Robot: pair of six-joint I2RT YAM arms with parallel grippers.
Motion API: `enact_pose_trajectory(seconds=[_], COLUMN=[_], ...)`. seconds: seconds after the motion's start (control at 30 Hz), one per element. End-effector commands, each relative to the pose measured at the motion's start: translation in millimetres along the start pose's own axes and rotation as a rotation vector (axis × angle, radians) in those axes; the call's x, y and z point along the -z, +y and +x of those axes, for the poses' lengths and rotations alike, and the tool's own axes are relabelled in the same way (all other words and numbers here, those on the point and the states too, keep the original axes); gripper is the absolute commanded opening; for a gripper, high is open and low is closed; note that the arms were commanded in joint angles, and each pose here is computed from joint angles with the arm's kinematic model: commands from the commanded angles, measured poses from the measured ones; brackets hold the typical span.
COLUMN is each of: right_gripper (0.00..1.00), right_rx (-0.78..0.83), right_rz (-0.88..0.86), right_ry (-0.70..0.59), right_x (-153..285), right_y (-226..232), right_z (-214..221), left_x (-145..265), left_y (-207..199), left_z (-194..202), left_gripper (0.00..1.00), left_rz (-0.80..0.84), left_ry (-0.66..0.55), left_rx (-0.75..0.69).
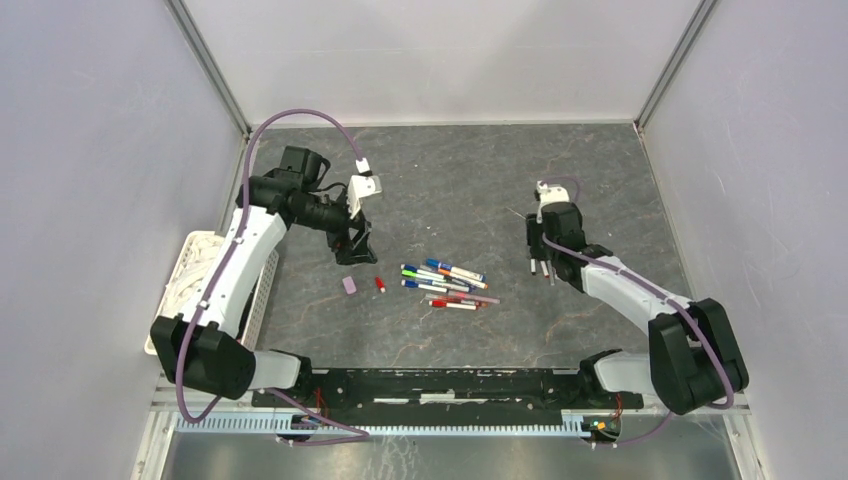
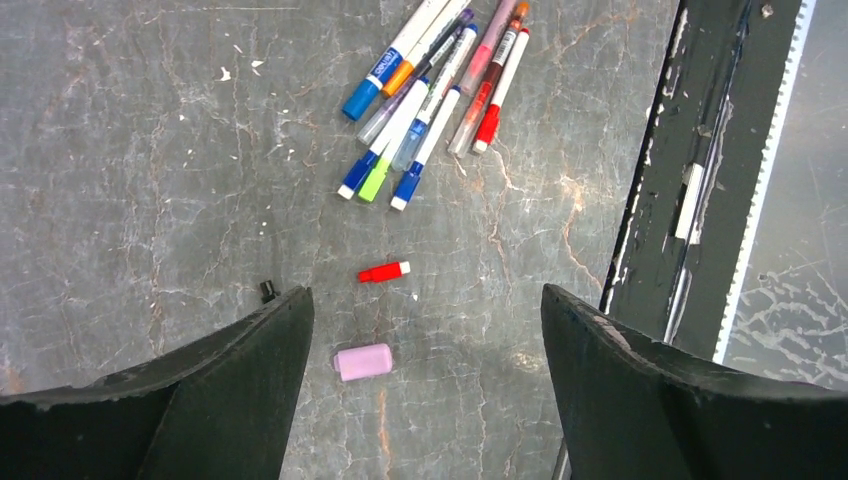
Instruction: Open the pen caps
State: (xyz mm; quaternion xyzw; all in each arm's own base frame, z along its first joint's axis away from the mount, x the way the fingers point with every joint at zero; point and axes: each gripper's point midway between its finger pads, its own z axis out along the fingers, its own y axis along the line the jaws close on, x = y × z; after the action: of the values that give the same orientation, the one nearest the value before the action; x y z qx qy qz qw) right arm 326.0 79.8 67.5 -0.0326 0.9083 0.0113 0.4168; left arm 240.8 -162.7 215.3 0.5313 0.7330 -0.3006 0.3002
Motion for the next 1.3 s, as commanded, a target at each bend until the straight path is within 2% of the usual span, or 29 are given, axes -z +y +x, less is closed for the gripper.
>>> enact_pose_trajectory(seconds=[0.0,0.23,0.37,0.67,1.0,1.13,1.27], right_gripper=[0.47,0.5,0.49,0.43,0.39,0.4,0.46], right_rx=[0.105,0.409,0.474,0.518,0.526,0.509,0.476], right_rz=[-0.2,-0.515,-0.601,-0.614,-0.581,-0.593,-0.612], right_ry=[-0.11,0.009,0.079,0.185,0.239,0.202,0.147], right_x=[10,3,-7,-27,-40,-31,-18], right_y=[58,159,187,191,183,185,193], right_z=[-42,-28,-13,23,44,34,10], left_x=[20,22,23,22,20,20,23], left_y=[2,1,-3,-10,-10,-11,-13], left_z=[-20,-15,-10,-2,0,2,-1], left_gripper=[0.9,0.92,0.92,0.92,0.92,0.92,0.92], left_rz=[-0.067,-0.078,-0.071,-0.042,-0.031,-0.032,-0.028], left_ry=[-0.039,-0.031,-0.017,0.001,0.004,0.009,0.009], left_rx=[0.025,0.059,0.062,0.056,0.054,0.052,0.043])
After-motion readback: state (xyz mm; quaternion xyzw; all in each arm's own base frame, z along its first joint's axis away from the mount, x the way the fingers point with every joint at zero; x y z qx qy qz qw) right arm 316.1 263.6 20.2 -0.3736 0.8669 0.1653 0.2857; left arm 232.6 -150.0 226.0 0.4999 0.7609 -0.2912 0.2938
